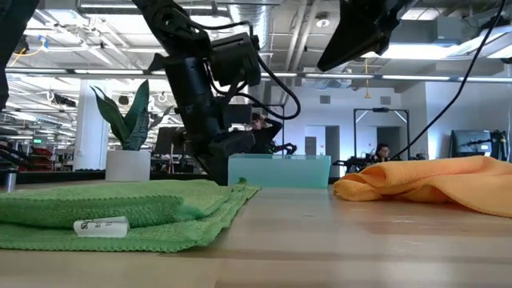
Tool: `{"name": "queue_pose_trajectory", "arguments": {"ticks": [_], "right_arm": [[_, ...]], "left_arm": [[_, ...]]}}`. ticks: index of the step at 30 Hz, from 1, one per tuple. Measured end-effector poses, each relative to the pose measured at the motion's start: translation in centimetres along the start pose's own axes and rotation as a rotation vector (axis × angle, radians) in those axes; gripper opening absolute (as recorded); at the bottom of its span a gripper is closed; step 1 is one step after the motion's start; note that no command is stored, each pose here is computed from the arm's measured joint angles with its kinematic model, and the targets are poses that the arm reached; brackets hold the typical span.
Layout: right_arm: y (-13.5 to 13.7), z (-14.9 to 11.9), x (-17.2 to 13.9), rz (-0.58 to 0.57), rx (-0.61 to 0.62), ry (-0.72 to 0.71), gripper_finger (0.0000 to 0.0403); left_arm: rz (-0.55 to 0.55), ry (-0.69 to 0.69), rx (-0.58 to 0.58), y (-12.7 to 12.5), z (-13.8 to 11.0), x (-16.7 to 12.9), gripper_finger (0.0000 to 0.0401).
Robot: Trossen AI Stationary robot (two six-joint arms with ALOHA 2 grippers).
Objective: Roll towel into tight, uniform cylinder
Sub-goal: Roll the green microfiber towel
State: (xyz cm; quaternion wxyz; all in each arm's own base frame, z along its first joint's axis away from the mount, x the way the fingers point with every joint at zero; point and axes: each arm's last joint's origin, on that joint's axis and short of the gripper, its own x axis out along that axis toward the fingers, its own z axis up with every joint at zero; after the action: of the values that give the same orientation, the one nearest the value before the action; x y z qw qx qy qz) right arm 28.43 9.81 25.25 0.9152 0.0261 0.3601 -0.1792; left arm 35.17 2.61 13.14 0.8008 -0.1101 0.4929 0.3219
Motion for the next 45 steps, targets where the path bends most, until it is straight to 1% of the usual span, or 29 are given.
{"name": "queue_pose_trajectory", "arguments": {"ticks": [8,12,15,21,24,27,34,41,45], "right_arm": [[1.6,-0.8,-1.1,0.051,0.030,-0.004,0.0049],[2.2,-1.2,-1.6,0.073,0.034,-0.005,0.0049],[2.7,-1.5,-2.0,0.089,0.032,-0.006,0.0049],[3.3,-1.9,-2.5,0.109,0.017,-0.008,0.0049],[3.3,-1.9,-2.5,0.110,0.038,-0.007,0.0049],[3.3,-1.9,-2.5,0.109,0.065,-0.006,0.0049],[3.3,-1.9,-2.5,0.108,0.101,-0.005,0.0049],[3.2,-1.9,-2.5,0.106,0.096,-0.004,0.0049],[3.2,-1.9,-2.5,0.103,0.090,-0.002,0.0049]], "left_arm": [[0.026,0.014,-0.001,2.0,1.0,0.9,0.0004],[0.008,0.014,0.089,2.2,1.2,1.0,0.0004],[-0.048,0.002,0.155,1.3,1.1,0.4,0.0004],[-0.144,-0.052,0.274,-2.1,-0.2,-1.1,0.0004],[-0.196,-0.047,0.322,-3.5,-1.2,-1.9,0.0004],[-0.228,-0.023,0.351,-4.3,-1.9,-1.9,0.0004],[-0.174,-0.022,0.324,-3.8,-1.6,-0.9,0.0004],[-0.109,-0.044,0.258,-2.2,-0.4,0.1,0.0004],[-0.120,-0.078,0.291,-2.3,-0.1,0.0,0.0004]]}}
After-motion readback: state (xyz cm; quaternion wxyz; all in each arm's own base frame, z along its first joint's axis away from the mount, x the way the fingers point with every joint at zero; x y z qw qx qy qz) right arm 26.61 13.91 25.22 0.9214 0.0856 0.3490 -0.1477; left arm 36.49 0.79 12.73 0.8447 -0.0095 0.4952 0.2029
